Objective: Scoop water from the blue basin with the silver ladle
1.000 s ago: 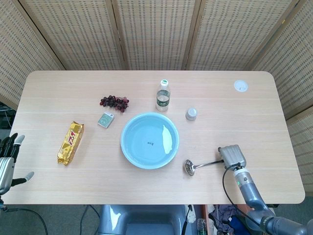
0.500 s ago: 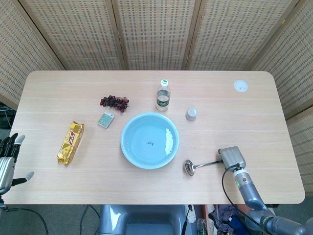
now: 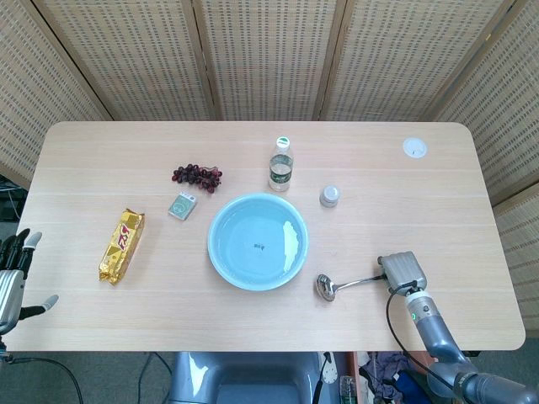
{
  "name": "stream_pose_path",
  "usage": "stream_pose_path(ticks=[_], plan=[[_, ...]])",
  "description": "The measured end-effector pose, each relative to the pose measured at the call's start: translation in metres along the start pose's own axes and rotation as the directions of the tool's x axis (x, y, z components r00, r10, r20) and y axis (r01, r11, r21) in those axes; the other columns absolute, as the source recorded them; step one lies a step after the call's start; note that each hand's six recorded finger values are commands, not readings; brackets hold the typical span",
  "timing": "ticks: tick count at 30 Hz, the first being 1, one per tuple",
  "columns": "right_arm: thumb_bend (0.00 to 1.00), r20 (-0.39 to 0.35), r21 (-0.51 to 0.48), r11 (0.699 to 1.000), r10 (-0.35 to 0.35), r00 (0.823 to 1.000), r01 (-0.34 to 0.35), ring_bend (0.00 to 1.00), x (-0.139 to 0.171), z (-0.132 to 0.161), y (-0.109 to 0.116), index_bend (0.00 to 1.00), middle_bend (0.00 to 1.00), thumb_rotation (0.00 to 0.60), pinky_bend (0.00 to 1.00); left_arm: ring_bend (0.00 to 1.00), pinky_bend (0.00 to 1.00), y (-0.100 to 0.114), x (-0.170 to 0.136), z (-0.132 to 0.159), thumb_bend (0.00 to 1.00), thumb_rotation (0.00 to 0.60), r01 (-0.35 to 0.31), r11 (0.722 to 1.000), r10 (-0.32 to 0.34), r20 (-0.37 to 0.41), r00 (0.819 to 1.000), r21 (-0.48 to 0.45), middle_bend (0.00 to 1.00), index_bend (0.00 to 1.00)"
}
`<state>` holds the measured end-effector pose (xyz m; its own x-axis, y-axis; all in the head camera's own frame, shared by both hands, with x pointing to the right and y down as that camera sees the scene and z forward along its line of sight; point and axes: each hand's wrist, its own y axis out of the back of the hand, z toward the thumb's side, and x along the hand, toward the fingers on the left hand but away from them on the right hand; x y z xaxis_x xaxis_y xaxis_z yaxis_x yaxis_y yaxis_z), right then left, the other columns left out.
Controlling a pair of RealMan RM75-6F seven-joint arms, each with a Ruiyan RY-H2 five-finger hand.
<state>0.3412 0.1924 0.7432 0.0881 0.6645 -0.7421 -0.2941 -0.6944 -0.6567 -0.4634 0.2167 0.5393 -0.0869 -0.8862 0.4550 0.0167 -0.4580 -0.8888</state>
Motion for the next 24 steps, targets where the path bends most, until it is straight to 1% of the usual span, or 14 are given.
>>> stream_pose_path(ticks=[5,10,18,24], plan=[[0.70,-0.025,-0.030,1.000,-0.011,1.000,0.010,0.92,0.005,-0.001,0.006,0.72,0.92,0.600,1.00,0.00,0.00,0.000,0.000,0.000,0.00,0.600,0.001,1.000,-0.001,0.001,1.000,-0.001,0.00,0.00],[0.73,-0.072,-0.094,0.995,-0.024,0.997,0.018,0.92,0.014,-0.003,0.016,0.73,0.92,0.600,1.00,0.00,0.00,0.000,0.000,0.000,0.00,0.600,0.002,1.000,-0.002,0.002,1.000,-0.001,0.00,0.00],[0.75,-0.165,-0.145,0.989,-0.051,0.985,0.027,0.92,0.033,-0.008,0.030,0.73,0.92,0.600,1.00,0.00,0.00,-0.001,0.000,0.001,0.00,0.600,0.002,1.000,-0.002,0.004,1.000,0.001,0.00,0.00],[0.76,-0.205,-0.171,0.985,-0.061,0.977,0.026,0.92,0.044,-0.009,0.038,0.73,0.92,0.600,1.00,0.00,0.00,-0.002,0.001,0.001,0.00,0.600,0.006,1.000,-0.006,0.002,1.000,0.004,0.00,0.00]])
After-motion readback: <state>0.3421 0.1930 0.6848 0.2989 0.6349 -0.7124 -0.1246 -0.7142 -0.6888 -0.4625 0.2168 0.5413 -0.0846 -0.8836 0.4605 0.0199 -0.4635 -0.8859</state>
